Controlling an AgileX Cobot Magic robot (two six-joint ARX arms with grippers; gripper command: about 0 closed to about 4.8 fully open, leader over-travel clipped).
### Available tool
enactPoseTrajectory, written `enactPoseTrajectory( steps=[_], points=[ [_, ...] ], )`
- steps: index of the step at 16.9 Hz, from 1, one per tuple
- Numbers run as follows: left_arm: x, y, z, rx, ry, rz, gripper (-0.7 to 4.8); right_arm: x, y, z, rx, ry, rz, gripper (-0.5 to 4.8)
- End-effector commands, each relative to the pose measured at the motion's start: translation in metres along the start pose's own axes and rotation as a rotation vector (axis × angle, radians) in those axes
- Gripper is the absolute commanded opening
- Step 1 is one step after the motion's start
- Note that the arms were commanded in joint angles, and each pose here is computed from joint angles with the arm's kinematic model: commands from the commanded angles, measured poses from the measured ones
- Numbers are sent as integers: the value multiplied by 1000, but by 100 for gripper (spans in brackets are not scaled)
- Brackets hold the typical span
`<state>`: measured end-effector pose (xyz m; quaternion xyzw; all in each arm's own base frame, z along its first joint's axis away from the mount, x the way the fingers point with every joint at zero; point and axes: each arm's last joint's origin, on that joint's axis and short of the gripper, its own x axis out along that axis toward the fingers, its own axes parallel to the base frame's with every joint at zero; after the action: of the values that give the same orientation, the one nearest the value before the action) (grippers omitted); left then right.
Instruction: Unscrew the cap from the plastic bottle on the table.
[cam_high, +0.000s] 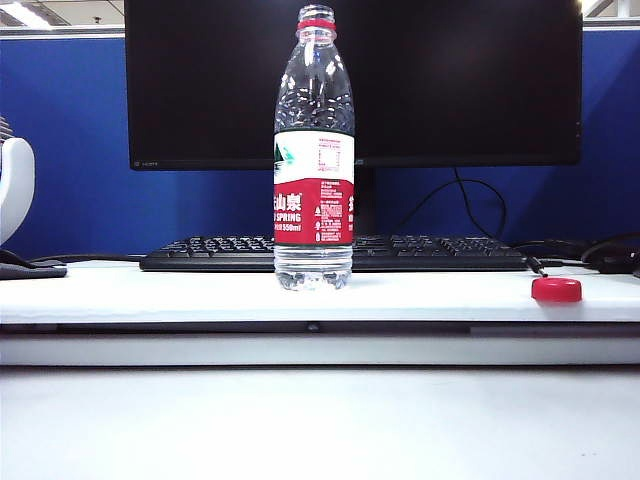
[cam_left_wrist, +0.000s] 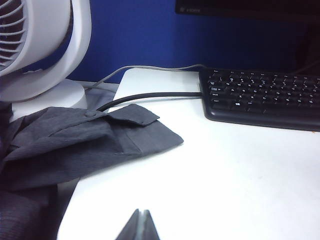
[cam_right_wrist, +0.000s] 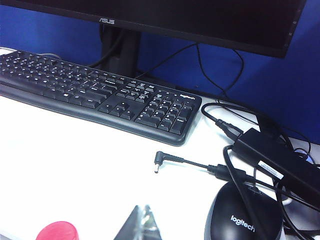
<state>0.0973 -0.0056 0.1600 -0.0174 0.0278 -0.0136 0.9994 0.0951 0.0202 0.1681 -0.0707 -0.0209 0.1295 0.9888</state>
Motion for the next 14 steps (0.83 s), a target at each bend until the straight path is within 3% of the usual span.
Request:
enactPoseTrajectory(
  steps=[1,3,6,9,14],
  points=[
    [0,0,2,3,-16,-1,-3,0,0,1,4,-13,-1,-5],
    [0,0,2,3,-16,-1,-3,0,0,1,5,-10,-1,-5],
    [0,0,2,3,-16,-1,-3,0,-2,-1,99,8,-24,-6],
    [0,0,2,3,-16,-1,-3,-2,-13,-3,260,10,-158,-5],
    [0,0,2,3,-15,-1,-3,-2,-16,-7,277,24,-199,-6]
  ],
)
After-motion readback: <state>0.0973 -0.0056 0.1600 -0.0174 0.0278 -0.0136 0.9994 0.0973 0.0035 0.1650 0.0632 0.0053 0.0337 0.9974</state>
